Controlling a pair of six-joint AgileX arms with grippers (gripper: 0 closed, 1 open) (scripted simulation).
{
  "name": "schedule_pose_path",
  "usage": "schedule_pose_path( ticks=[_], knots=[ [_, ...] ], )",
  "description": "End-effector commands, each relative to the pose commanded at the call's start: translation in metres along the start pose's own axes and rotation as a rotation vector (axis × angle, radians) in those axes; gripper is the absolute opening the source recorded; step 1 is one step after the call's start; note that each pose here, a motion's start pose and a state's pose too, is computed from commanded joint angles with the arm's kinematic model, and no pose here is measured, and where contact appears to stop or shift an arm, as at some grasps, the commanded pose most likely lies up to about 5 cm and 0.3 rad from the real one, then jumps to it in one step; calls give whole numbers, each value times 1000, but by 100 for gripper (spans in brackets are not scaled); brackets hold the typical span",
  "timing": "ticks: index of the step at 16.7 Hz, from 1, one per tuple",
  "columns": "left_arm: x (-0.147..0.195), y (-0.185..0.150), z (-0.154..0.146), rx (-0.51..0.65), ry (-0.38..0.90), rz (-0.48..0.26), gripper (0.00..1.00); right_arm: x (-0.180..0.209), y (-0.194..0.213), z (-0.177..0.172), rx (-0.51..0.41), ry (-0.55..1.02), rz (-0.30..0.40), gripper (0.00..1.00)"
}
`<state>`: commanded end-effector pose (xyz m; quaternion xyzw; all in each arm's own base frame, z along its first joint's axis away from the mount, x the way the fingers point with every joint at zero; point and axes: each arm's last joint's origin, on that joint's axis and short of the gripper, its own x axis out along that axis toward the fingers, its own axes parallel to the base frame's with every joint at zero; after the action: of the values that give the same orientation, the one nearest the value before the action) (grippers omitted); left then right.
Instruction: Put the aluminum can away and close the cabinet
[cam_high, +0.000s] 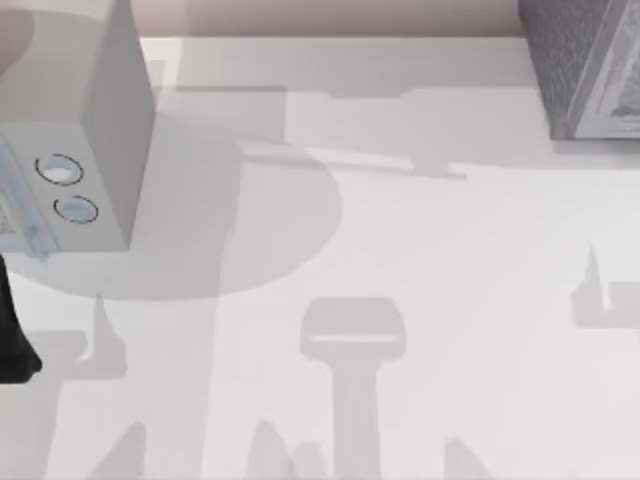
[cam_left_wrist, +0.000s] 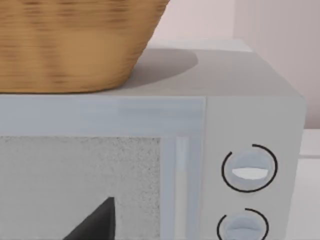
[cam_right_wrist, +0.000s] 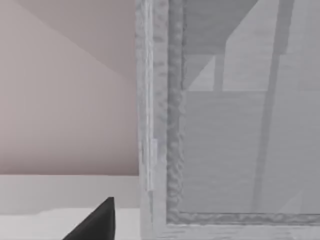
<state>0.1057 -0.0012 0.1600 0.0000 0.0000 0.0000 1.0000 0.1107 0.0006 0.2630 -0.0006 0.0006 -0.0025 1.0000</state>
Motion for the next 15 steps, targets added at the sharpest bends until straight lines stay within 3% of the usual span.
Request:
schedule_pose_path(
  ticks=[4,7,15],
  knots=[
    [0,0,0,0,0,0,100,-6,-1,-69,1,-1,3,100],
    [0,0,0,0,0,0,100,-5,-2,-97,1,-1,5,100],
    [0,0,0,0,0,0,100,-5,-1,-103,1,4,7,100]
  ],
)
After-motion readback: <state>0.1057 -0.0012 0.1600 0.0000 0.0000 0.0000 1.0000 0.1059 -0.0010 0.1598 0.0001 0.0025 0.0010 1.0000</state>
